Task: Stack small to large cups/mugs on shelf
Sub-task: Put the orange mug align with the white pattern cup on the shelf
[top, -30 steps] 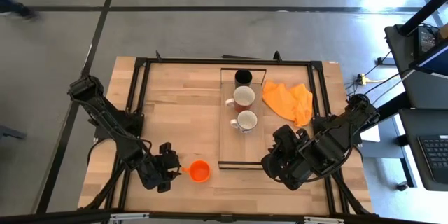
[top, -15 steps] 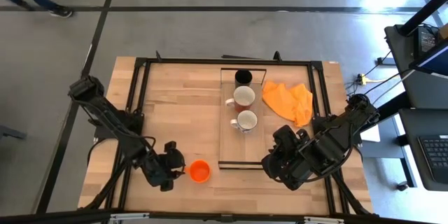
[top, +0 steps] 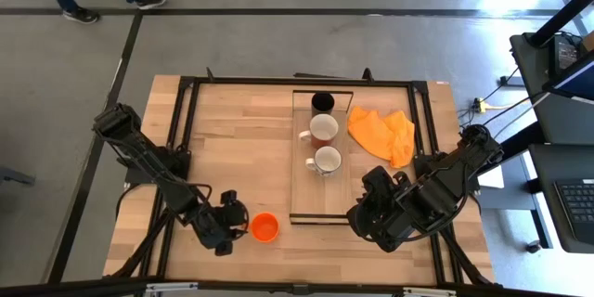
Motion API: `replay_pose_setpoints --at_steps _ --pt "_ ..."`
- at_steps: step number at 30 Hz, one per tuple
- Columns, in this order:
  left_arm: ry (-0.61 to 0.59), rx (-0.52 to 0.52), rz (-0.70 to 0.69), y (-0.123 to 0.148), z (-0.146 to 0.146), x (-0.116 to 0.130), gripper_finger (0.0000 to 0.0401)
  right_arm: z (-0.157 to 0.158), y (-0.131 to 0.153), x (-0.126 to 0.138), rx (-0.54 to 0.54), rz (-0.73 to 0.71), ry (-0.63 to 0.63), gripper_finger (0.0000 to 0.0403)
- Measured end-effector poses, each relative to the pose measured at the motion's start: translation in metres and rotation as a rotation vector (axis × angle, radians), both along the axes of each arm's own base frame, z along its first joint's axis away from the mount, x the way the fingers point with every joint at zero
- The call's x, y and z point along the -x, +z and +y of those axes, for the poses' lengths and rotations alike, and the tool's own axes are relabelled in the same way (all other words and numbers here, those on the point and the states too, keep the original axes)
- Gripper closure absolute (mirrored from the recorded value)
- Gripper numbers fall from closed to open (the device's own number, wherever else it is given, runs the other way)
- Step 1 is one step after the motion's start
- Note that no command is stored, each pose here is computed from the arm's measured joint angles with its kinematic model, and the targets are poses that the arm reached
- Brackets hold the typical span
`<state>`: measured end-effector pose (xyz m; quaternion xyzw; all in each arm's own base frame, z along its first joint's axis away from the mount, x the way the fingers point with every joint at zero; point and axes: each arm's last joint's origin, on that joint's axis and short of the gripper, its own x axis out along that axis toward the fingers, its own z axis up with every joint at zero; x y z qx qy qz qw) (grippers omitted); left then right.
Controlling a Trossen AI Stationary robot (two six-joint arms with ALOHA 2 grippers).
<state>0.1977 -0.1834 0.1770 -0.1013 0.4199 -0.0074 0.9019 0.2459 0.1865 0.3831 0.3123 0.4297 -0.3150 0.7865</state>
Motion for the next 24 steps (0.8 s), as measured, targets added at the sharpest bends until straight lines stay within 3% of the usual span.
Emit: replay_pose_setpoints --at_steps 8,18,24 --pt "-0.008 0.002 0.022 -0.001 0.0004 0.0012 0.0273 0.0001 -0.0001 0.0001 -0.006 0.006 0.003 0.0298" --pt "-0.005 0.004 0.023 -0.0011 0.0005 0.0013 0.0335 0.0003 -0.0002 0.0002 -0.012 0.012 0.007 0.0298" --pt "0.01 0.016 0.026 -0.0011 0.0005 0.0013 0.0338 0.0003 -0.0002 0.0002 -0.012 0.012 0.007 0.0298"
